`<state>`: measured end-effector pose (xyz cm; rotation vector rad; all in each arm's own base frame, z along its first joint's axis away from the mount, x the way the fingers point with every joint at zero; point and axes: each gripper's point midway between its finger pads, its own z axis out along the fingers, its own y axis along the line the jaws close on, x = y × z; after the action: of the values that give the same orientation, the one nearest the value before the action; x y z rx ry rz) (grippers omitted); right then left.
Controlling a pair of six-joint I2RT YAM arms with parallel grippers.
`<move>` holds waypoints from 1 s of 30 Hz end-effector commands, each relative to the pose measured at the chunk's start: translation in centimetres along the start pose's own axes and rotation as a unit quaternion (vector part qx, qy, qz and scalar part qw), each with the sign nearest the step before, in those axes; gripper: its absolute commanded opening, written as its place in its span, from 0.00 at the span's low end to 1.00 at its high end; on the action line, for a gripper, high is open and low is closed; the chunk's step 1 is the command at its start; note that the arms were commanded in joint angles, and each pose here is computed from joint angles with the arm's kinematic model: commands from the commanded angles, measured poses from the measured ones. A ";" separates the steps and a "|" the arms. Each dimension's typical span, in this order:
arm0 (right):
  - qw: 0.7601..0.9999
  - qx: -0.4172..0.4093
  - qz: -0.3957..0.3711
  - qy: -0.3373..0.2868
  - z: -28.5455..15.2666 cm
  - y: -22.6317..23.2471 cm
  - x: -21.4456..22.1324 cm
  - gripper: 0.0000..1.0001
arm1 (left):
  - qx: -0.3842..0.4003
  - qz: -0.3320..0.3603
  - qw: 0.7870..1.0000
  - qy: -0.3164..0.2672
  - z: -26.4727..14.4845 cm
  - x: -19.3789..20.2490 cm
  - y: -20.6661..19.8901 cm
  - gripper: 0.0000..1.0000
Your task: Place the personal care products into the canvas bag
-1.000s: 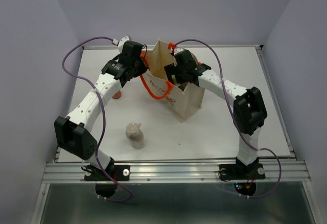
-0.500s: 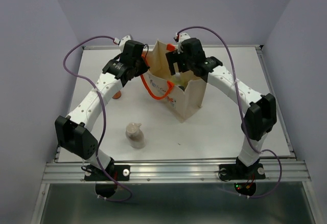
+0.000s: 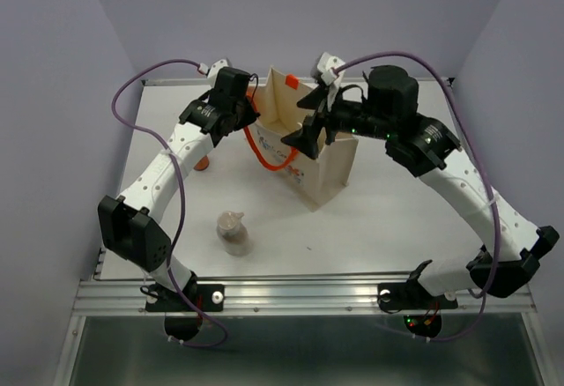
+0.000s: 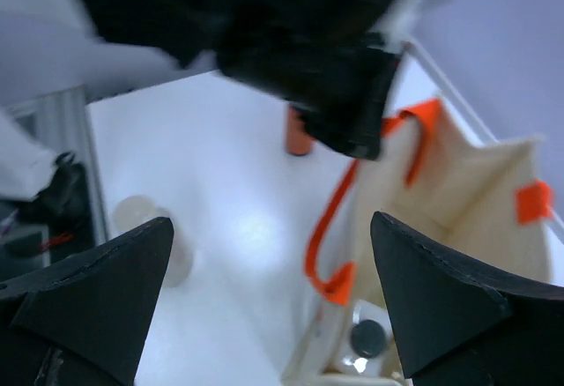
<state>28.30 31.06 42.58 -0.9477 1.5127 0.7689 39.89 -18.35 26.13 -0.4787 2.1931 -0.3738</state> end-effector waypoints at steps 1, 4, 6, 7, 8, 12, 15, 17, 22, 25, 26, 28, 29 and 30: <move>0.982 -0.162 -0.050 0.085 2.0 10.0 5.3 1.00 | 0.018 -0.001 0.999 -0.028 -1.2 -2.1 -1.4 0.00; 0.976 -0.167 -0.042 0.136 4.2 11.8 8.7 1.00 | 0.018 -0.003 0.999 -0.027 -1.2 -2.0 -1.4 0.00; 0.976 -0.149 -0.041 0.155 5.3 11.9 10.2 1.00 | 0.018 -0.003 0.999 -0.027 -1.3 -2.0 -1.3 0.00; 0.977 -0.125 -0.045 0.168 5.9 11.3 11.3 1.00 | 0.019 -0.004 0.999 -0.028 -1.4 -2.0 -1.3 0.00; 0.974 -0.127 -0.049 0.180 6.8 11.8 12.5 1.00 | 0.020 -0.005 0.999 -0.028 -1.4 -2.0 -1.4 0.00; 0.969 -0.128 -0.057 0.205 8.4 12.3 15.1 1.00 | 0.019 -0.003 0.999 -0.029 -1.4 -2.1 -1.3 0.00; 0.960 -0.154 -0.070 0.222 9.0 13.2 17.3 1.00 | 0.017 -0.001 0.999 -0.029 -1.4 -2.1 -1.3 0.00; 0.953 -0.181 -0.080 0.228 9.0 14.4 19.0 1.00 | 0.017 -0.001 0.999 -0.029 -1.4 -2.1 -1.3 0.00; 0.938 -0.235 -0.103 0.235 8.7 17.4 21.1 1.00 | 0.019 -0.003 1.000 -0.024 -1.4 -1.9 -1.3 0.00; 0.938 -0.238 -0.101 0.231 9.0 17.6 21.3 1.00 | 0.017 -0.003 1.000 -0.023 -1.4 -1.8 -1.2 0.00; 0.939 -0.240 -0.103 0.226 9.4 18.0 21.3 1.00 | 0.018 -0.004 1.000 -0.025 -1.4 -1.9 -1.2 0.00; 0.942 -0.233 -0.095 0.222 9.9 18.0 21.4 1.00 | 0.016 -0.003 1.000 -0.023 -1.4 -1.7 -1.1 0.00; 0.945 -0.228 -0.095 0.215 10.5 17.9 21.3 1.00 | 0.017 -0.005 1.000 -0.025 -1.5 -1.8 -1.1 0.00; 0.948 -0.220 -0.088 0.214 10.8 17.8 21.4 1.00 | 0.017 -0.005 1.000 -0.025 -1.5 -1.8 -1.1 0.00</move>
<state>15.75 43.41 18.31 -1.7182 1.6922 0.7950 40.00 -18.45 26.04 -0.4776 2.1976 -0.3736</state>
